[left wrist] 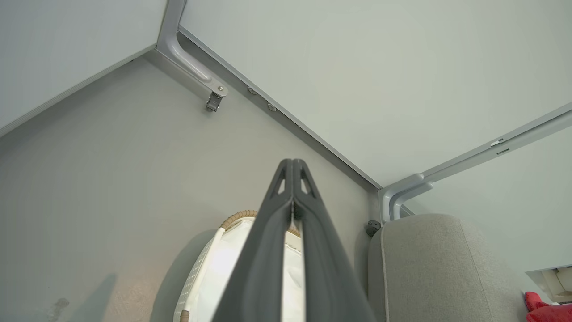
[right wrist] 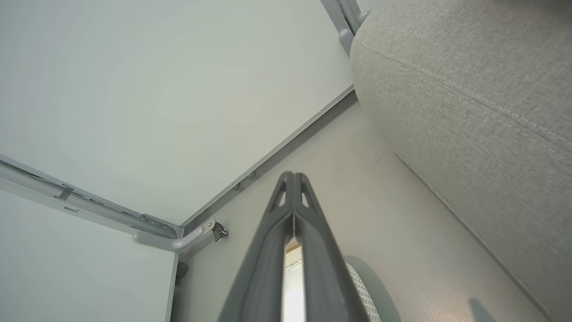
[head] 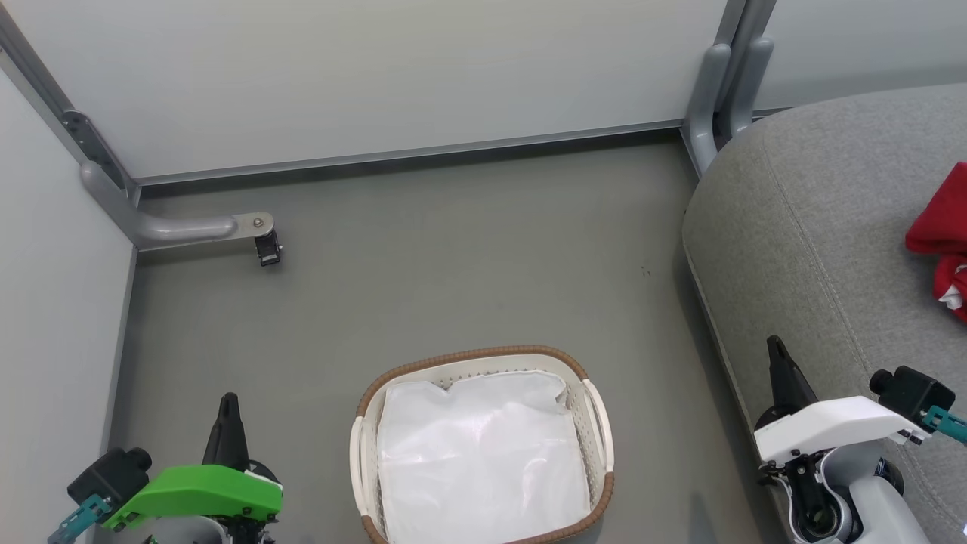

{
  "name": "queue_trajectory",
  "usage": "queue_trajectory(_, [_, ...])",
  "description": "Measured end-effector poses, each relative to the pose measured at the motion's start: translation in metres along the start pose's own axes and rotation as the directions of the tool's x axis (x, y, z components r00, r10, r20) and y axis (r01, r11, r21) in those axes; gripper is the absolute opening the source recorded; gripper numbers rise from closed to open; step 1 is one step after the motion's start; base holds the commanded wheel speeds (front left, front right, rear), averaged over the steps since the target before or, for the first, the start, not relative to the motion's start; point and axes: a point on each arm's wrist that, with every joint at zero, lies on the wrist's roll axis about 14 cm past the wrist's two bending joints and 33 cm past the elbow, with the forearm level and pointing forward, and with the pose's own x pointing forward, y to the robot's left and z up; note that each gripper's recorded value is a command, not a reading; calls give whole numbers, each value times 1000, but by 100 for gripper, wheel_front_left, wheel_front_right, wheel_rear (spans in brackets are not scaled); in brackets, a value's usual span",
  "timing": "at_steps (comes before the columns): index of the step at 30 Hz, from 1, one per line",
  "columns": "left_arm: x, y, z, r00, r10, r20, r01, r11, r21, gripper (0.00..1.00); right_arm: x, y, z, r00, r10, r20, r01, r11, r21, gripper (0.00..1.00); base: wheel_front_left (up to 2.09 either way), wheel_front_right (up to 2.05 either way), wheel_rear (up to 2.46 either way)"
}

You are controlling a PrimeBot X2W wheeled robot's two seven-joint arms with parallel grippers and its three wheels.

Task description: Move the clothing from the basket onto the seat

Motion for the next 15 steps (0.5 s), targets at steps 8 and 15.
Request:
queue_trajectory(8, [0, -2, 7, 1000, -6, 10, 7, 994, -107, 0, -1, 1, 5, 1000, 0, 8, -1, 994, 108, 0, 0, 0, 0])
queue_trajectory(15, [0, -4, 10, 1000, -13, 12, 15, 982, -187, 0, -2, 3, 9, 1000, 3, 12, -5, 981, 192, 0, 0, 0, 0])
